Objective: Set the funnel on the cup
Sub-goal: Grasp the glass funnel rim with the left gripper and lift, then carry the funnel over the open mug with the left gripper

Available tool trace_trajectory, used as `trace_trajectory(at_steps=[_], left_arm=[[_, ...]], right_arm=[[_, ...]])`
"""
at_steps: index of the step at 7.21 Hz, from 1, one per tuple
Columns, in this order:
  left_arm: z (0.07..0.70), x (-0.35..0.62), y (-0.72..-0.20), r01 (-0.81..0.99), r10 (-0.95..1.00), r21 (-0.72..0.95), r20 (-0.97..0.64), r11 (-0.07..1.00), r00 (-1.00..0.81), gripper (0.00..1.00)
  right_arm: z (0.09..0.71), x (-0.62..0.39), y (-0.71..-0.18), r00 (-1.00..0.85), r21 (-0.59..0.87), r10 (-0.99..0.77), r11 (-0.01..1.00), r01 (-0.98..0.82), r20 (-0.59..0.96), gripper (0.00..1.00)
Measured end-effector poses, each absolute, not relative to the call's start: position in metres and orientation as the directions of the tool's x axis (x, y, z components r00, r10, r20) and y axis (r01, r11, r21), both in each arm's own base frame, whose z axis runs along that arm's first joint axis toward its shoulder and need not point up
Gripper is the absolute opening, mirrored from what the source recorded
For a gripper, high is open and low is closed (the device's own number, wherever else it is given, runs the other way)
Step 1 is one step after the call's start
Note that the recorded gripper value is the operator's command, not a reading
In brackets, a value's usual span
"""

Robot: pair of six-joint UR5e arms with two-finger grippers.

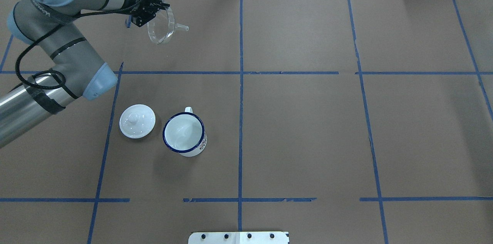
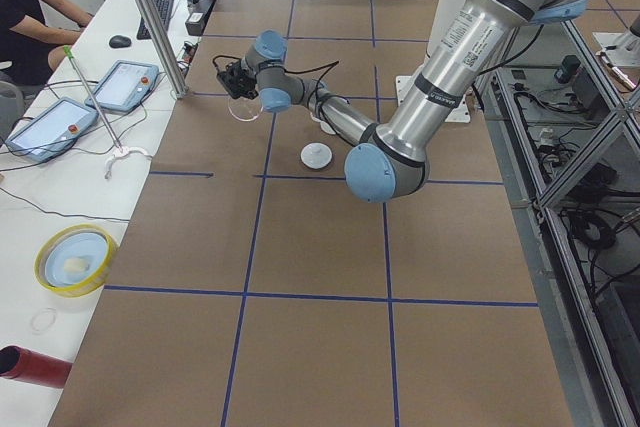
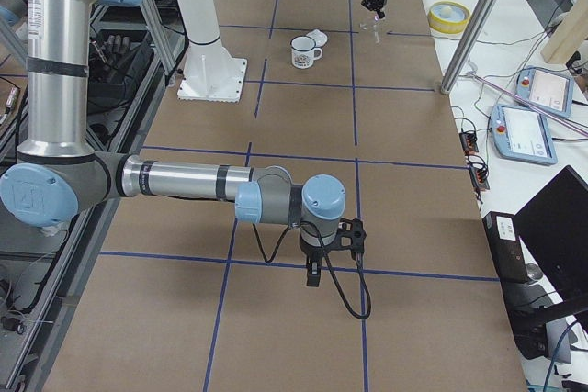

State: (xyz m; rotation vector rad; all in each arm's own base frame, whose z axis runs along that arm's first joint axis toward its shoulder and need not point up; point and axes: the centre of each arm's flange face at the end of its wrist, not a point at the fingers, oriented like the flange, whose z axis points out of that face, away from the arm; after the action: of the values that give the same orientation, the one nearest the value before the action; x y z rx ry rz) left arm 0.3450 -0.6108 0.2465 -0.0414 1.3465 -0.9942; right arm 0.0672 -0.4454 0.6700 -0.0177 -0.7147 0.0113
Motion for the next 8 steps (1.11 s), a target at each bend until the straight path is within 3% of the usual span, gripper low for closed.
trace_trajectory(at_steps=[4,8], left_arm=[[0.141,0.290,-0.506,0.537,-0.569,-0.411,-0.806,0.737,0.164,0.00],[0.111,0.379,-0.404,0.481,-0.533,-0.311,-0.722,0.820,0.441,0.00]], right_arm=[[0.670,0.067,-0.445,0.755,-0.020,0.016,1.000,-0.004,0.655,1.00],[0.670,0.067,-0.445,0.755,-0.020,0.016,1.000,-0.004,0.655,1.00]])
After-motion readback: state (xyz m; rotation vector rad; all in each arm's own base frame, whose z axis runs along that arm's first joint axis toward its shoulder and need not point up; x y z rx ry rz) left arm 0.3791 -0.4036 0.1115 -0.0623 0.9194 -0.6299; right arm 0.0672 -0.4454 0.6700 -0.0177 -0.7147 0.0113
